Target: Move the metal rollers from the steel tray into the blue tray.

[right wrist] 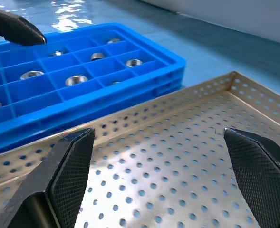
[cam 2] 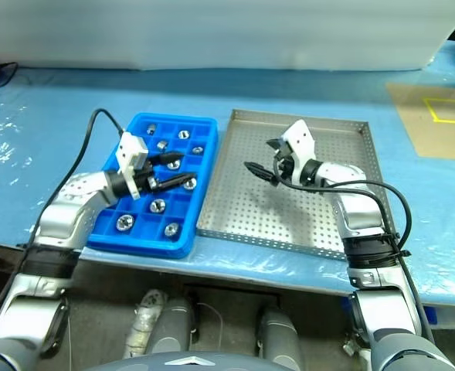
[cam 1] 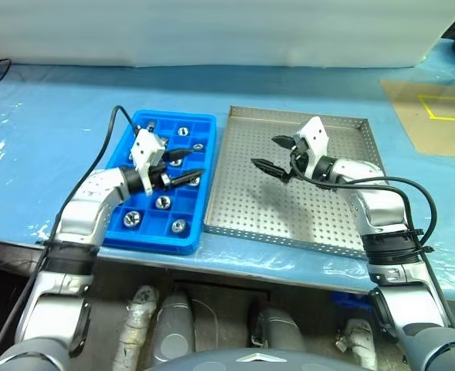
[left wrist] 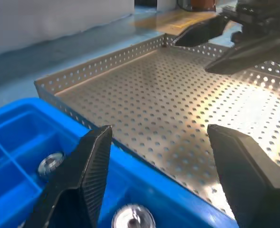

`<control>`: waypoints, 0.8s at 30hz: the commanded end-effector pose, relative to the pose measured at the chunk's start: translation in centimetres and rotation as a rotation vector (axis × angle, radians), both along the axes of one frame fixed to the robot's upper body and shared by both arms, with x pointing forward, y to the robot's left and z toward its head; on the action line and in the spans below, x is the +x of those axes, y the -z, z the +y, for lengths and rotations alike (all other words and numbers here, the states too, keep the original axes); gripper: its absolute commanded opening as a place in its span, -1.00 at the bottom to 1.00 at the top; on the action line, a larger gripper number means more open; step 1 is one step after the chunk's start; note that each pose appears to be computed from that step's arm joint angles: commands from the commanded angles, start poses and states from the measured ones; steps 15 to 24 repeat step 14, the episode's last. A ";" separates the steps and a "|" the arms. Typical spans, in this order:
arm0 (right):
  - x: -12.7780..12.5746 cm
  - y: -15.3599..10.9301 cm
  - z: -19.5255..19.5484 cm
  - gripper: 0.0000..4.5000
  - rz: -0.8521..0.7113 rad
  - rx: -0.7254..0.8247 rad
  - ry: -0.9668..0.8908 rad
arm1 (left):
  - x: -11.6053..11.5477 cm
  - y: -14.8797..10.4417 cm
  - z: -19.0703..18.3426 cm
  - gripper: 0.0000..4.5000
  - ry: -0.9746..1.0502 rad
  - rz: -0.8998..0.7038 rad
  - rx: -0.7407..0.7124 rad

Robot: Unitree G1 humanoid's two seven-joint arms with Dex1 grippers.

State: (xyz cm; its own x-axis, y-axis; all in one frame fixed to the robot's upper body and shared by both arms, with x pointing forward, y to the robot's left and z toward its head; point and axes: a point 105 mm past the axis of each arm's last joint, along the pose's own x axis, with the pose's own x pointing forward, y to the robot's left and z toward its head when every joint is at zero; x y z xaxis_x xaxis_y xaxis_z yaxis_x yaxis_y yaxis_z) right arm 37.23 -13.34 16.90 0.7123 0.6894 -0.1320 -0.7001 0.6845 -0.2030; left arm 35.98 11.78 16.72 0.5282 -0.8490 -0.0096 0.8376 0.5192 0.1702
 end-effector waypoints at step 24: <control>-0.3 -1.6 -2.4 0.98 -0.099 -0.006 0.152 | 1.4 -0.2 -3.2 0.51 0.067 -0.048 -0.053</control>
